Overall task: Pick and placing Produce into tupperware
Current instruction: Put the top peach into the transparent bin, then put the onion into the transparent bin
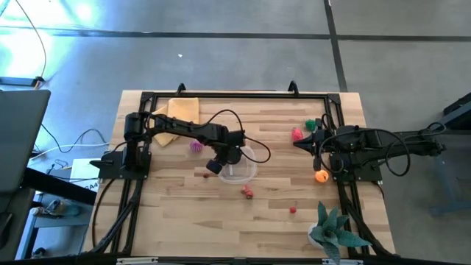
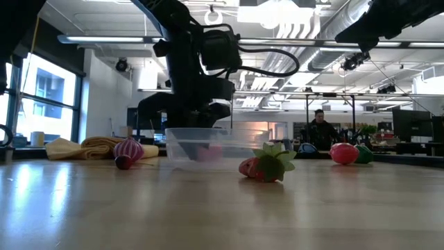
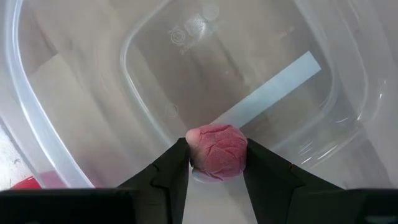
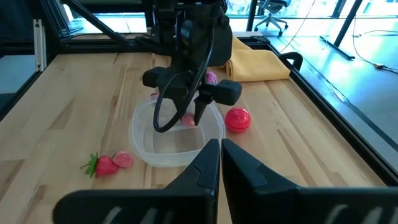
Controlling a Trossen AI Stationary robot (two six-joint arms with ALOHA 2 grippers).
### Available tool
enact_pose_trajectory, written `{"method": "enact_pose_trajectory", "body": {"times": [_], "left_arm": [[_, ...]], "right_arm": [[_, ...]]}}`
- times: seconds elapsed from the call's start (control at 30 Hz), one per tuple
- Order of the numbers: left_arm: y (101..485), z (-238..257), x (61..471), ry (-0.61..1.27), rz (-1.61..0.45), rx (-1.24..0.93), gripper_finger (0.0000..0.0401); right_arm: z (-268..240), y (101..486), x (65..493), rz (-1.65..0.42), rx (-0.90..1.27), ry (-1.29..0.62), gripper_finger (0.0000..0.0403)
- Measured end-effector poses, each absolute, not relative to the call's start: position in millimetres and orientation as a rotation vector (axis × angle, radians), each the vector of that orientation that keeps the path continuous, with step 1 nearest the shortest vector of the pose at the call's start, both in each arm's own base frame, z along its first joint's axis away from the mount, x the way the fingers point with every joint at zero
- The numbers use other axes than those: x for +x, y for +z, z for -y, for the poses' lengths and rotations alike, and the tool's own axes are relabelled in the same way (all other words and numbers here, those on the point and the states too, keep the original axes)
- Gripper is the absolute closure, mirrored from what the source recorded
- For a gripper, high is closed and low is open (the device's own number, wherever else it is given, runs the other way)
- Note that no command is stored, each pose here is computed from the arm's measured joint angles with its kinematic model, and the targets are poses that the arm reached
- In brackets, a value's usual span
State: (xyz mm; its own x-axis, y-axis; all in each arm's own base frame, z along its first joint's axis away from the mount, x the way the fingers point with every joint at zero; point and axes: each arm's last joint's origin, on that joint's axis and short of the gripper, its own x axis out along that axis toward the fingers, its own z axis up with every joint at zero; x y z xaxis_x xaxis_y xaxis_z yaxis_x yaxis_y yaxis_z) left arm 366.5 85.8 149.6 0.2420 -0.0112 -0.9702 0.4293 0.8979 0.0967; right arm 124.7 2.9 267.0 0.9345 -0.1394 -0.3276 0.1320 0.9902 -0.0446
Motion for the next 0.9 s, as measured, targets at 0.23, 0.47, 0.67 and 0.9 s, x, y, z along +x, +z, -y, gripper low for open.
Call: {"method": "enact_pose_trajectory", "body": {"times": [0.23, 0.47, 0.67, 0.9], "left_arm": [[150, -85, 367, -0.325, -1.293, 0.380, 0.0273], [154, -85, 370, -0.318, -1.284, 0.379, 0.0209], [167, -85, 374, -0.317, -1.291, 0.370, 0.0155], [200, -80, 380, -0.318, -1.348, 0.380, 0.0147]], "right_arm": [[-3, 267, 125, -0.336, -0.022, -0.139, 0.0394], [-3, 267, 125, -0.336, -0.022, -0.139, 0.0394], [-3, 267, 125, -0.336, -0.022, -0.139, 0.0394], [-3, 267, 125, -0.336, -0.022, -0.139, 0.0394]]}}
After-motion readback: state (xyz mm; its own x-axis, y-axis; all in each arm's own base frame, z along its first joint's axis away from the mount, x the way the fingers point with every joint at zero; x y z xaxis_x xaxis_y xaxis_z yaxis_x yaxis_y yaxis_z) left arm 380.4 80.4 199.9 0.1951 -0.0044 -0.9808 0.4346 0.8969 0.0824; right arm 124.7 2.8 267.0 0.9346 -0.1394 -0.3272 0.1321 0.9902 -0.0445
